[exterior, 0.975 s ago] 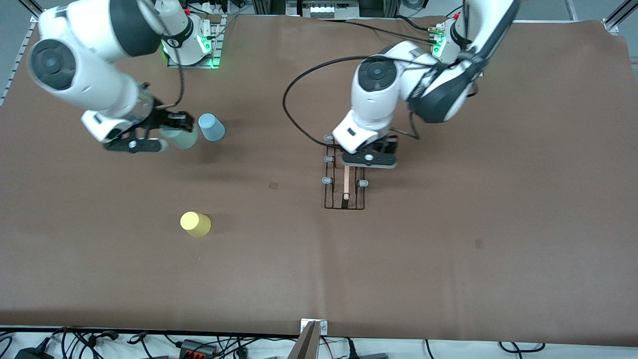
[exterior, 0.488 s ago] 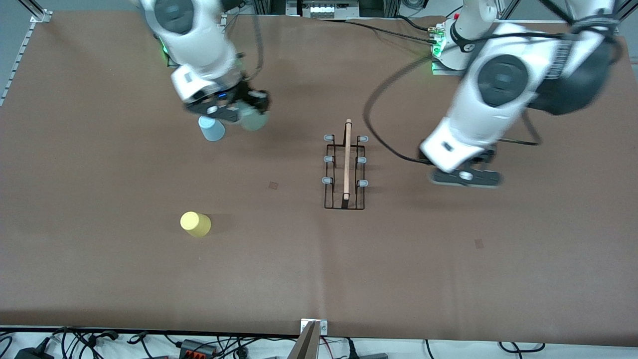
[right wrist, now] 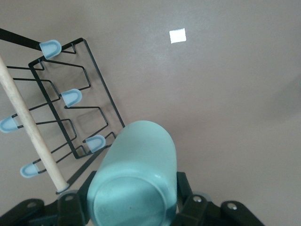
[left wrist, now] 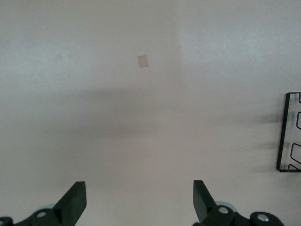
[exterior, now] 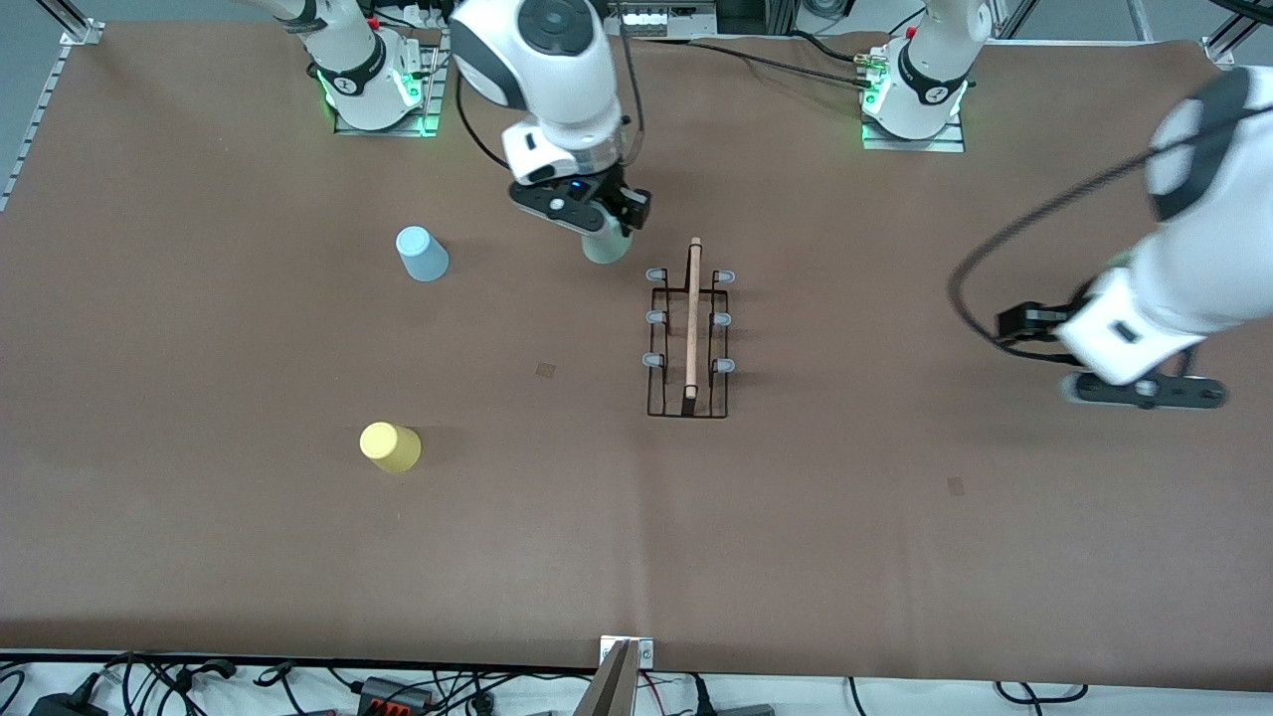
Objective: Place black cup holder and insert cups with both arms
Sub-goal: 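Carry the teal cup over the rack with the right gripper while the left withdraws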
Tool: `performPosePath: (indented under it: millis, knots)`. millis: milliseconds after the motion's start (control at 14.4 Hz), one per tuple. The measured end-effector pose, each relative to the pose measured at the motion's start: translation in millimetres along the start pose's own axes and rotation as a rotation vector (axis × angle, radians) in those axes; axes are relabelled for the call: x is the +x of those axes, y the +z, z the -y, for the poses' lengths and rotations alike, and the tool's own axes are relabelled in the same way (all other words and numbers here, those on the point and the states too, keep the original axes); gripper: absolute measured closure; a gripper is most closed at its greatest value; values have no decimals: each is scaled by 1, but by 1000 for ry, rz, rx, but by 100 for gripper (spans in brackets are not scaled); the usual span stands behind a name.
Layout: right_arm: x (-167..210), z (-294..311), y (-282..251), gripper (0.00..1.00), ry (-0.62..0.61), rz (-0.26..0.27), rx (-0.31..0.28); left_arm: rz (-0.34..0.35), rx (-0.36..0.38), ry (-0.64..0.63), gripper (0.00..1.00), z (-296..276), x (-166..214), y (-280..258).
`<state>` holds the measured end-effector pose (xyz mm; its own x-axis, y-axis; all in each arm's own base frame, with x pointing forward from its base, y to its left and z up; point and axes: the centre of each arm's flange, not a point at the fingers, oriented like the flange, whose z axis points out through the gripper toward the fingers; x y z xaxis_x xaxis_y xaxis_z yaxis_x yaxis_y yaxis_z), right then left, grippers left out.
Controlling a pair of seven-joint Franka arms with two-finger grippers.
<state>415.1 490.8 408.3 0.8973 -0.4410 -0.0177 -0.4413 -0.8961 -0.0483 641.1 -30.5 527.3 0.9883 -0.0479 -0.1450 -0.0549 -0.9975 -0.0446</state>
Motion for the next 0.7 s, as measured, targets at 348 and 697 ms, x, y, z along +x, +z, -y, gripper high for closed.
performPosePath:
  millis: [348,697]
  knots:
    - [-4,31,27,31,-19,-32,-7,3,-33,-6,0,26,-1,1]
    - [-12,42,42,31,-31,-29,24,4,-47,1,0,21,-1,0]
